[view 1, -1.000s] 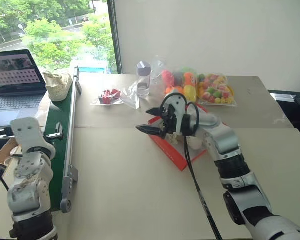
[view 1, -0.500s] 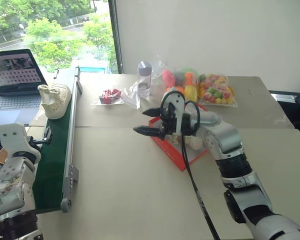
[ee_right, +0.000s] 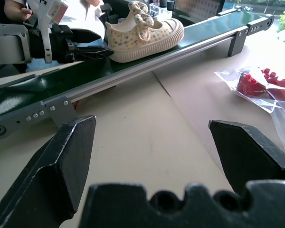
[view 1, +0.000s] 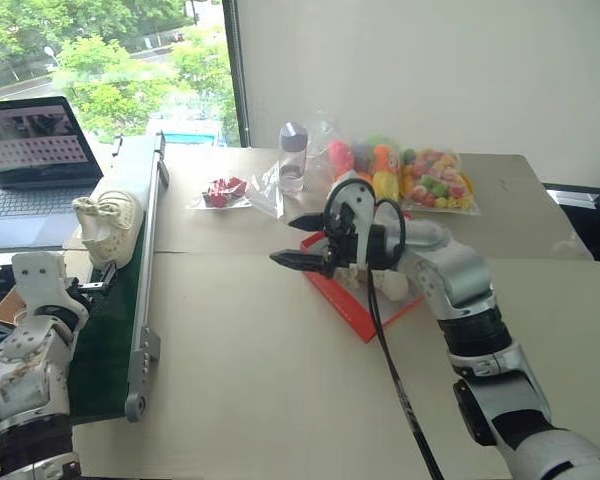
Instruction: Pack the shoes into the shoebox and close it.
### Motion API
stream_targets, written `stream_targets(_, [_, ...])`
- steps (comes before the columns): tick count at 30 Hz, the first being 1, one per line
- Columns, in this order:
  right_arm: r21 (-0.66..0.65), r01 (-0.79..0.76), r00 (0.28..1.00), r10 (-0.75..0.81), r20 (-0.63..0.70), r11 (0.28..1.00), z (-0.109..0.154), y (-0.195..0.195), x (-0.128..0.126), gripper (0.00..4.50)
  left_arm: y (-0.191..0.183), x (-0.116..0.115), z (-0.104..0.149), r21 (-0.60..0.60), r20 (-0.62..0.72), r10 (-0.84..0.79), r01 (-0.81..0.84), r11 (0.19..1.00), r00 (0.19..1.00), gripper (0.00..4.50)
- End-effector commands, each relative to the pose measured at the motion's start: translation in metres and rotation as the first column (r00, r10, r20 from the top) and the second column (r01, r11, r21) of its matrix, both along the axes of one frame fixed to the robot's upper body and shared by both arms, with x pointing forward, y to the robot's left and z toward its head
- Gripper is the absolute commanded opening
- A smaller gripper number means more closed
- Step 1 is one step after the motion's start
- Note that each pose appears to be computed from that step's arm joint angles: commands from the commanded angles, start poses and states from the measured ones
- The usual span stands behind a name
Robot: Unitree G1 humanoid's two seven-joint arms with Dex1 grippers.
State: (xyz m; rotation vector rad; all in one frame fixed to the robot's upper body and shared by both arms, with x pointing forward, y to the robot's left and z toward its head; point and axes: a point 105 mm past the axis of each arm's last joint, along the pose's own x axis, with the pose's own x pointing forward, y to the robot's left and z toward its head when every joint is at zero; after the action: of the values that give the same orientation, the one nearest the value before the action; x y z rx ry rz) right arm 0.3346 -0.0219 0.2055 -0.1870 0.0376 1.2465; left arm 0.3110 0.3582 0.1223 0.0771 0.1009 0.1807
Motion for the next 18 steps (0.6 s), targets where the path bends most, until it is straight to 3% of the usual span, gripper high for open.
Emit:
stream_targets(1, [0.015,-0.006,0.999,0.006,0.053,1.0,0.014,0.0,-0.004,4.5,-0.006,0.006,0.005,0.032,-0.002,-0.039,0.039,0.999,0.999,4.48])
stream_targets(18, [-0.007,-0.005,0.998,0.006,0.056,1.0,0.01,0.002,-0.002,4.5,-0.04,0.011,0.008,-0.044,0.017,-0.18,0.181,0.983,0.984,4.48])
